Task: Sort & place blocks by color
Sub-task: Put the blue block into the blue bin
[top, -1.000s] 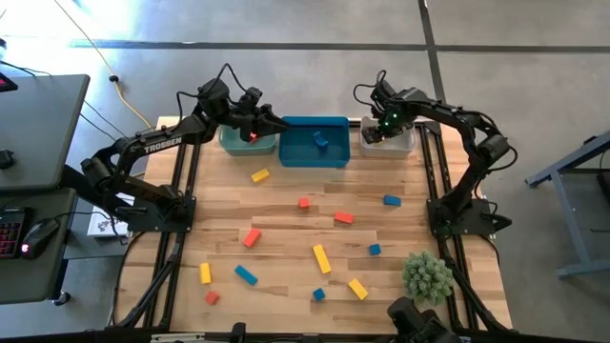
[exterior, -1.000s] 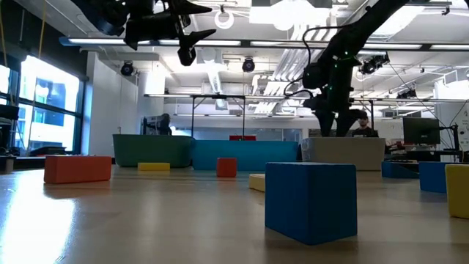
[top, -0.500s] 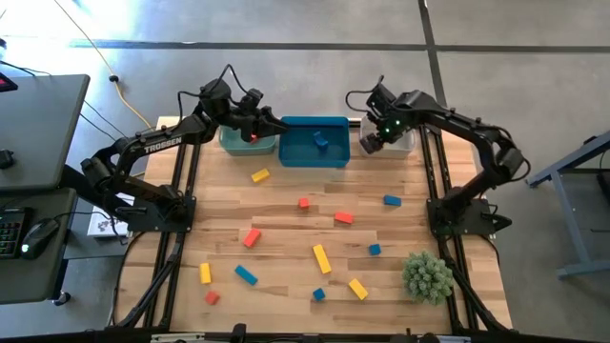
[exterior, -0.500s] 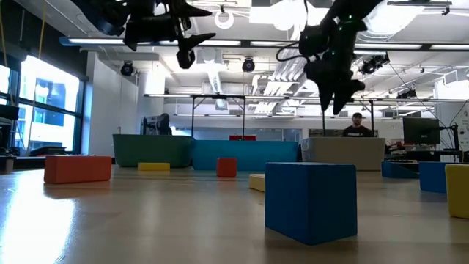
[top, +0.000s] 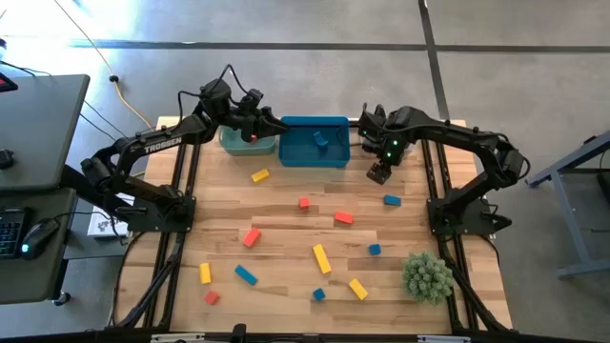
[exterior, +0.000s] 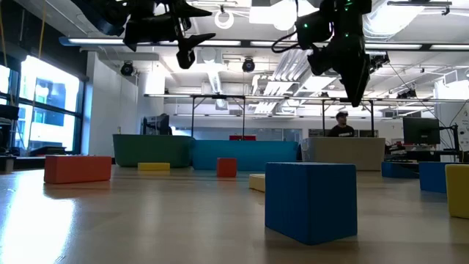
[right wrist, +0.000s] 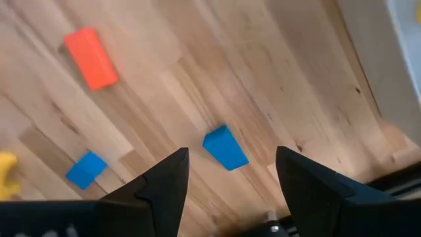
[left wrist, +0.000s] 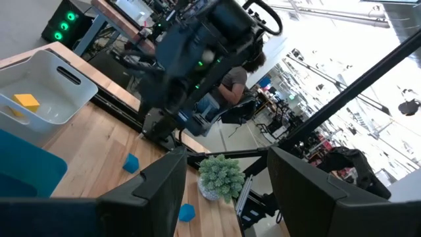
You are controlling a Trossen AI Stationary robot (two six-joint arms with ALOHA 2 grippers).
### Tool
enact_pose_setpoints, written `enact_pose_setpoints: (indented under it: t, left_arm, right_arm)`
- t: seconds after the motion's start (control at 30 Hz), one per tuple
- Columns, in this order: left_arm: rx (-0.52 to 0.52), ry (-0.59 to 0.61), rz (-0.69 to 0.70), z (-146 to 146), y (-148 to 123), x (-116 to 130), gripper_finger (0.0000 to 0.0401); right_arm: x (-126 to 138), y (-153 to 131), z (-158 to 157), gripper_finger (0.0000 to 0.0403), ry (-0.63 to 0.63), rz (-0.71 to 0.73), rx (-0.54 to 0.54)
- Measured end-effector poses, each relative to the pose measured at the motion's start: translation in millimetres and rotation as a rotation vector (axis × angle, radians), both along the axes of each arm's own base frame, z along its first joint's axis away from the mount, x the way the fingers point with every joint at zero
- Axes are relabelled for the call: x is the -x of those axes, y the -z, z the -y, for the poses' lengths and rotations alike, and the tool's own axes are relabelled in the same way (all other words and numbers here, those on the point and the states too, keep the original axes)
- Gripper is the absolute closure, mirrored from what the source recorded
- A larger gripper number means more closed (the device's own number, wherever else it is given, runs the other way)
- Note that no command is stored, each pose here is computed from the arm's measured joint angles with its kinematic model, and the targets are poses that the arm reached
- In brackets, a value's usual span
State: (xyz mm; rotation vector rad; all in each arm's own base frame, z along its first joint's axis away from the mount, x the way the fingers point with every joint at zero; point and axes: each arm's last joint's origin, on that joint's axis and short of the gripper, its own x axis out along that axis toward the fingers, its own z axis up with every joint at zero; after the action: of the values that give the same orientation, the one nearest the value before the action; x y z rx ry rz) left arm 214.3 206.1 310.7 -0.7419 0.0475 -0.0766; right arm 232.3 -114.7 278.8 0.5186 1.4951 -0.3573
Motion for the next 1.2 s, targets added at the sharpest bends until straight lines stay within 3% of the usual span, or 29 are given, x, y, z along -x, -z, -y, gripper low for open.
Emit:
enact_pose_setpoints:
  t: [0.2, 0.47, 1.2]
  left_arm:
    - [0.000, 0.000, 0.000, 0, 0, 0, 0.0199]
    - [0.000, 0.009, 0.000, 0, 0, 0, 0.0199]
    - [-0.019, 0.014, 0.002, 0, 0, 0, 0.0199]
  right_arm:
    - [-10, 2, -19, 0.0187, -0.118, -0.038, 0.056]
    - [-27, 25, -35, 0.0187, -0.247, -0.161, 0.012]
    - [-55, 110, -28, 0.0187, -0.275, -0.538, -0.106]
